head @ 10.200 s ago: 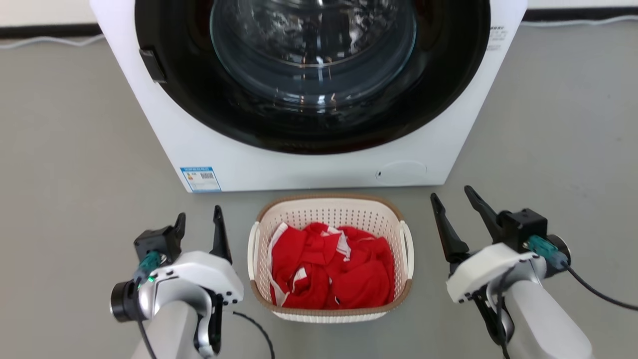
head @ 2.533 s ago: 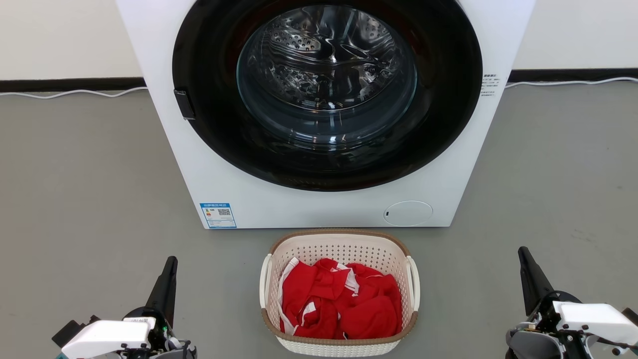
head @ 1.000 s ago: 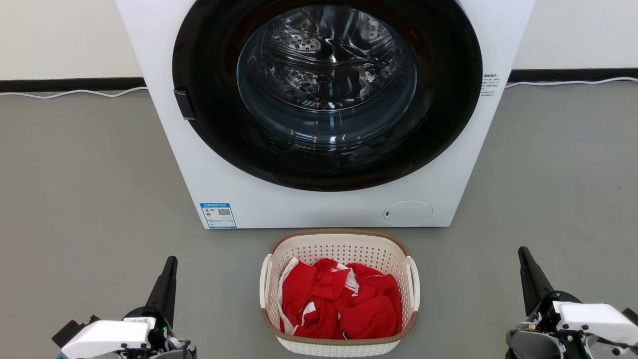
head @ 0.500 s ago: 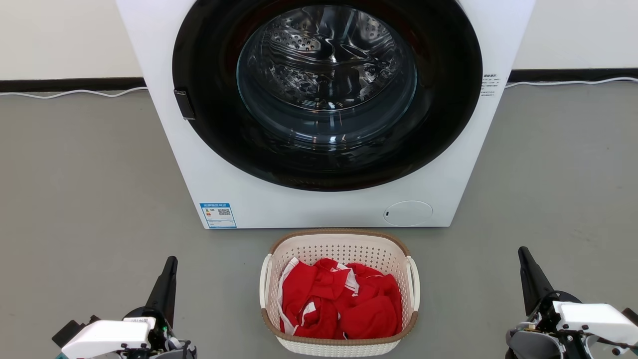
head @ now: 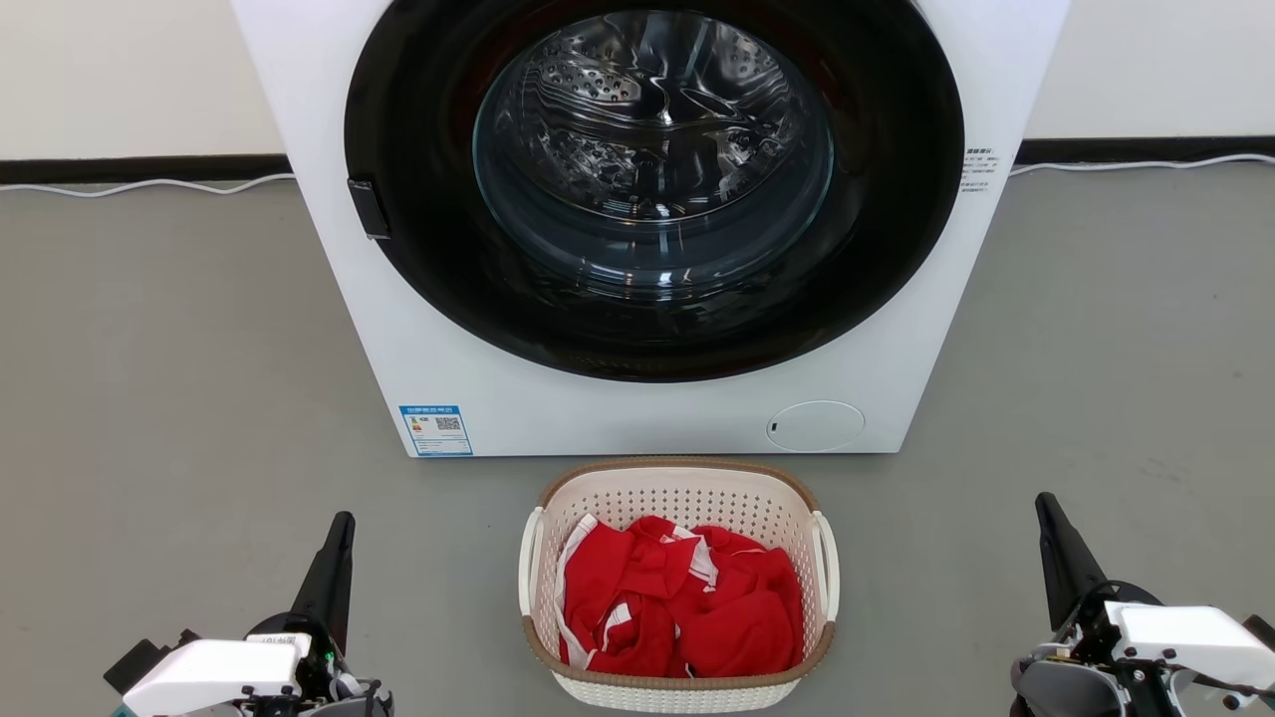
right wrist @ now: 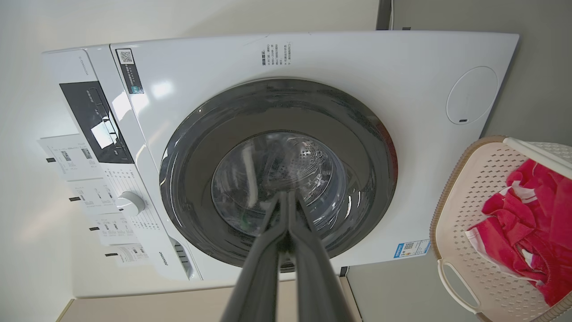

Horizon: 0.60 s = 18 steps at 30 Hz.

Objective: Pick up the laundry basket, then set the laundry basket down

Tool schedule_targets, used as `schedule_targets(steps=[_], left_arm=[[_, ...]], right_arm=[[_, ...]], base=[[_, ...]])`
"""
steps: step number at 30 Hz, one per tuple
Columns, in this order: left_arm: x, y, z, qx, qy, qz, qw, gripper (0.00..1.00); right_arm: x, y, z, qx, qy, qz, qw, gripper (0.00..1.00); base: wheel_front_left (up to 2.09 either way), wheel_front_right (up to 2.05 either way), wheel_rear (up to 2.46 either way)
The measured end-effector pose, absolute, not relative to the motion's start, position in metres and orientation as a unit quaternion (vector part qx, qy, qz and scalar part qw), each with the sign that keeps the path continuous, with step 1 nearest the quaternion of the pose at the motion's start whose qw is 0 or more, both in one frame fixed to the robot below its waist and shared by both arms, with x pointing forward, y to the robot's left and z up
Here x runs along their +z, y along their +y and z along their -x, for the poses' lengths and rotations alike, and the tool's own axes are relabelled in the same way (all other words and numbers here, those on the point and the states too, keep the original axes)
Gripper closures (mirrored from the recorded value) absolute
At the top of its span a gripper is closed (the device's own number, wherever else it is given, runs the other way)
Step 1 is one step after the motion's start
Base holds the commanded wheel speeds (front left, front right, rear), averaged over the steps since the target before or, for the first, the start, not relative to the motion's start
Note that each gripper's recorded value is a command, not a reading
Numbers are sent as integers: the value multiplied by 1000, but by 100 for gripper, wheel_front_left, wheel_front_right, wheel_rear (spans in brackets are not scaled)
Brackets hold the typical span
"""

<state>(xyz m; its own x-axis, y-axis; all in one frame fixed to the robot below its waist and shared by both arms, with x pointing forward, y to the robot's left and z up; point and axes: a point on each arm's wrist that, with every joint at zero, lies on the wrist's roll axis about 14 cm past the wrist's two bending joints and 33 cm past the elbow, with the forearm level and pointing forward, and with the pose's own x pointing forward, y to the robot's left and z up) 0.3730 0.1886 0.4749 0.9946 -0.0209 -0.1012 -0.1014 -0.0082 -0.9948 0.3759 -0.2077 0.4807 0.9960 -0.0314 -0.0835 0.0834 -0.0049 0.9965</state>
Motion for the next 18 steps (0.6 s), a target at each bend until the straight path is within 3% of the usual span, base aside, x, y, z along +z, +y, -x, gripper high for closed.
schedule_targets(steps=[18], left_arm=[[475, 189, -373, 29, 43, 709, 703, 100]], right_arm=[[481, -208, -376, -41, 18, -708, 705, 100]], base=[[0, 0, 0]])
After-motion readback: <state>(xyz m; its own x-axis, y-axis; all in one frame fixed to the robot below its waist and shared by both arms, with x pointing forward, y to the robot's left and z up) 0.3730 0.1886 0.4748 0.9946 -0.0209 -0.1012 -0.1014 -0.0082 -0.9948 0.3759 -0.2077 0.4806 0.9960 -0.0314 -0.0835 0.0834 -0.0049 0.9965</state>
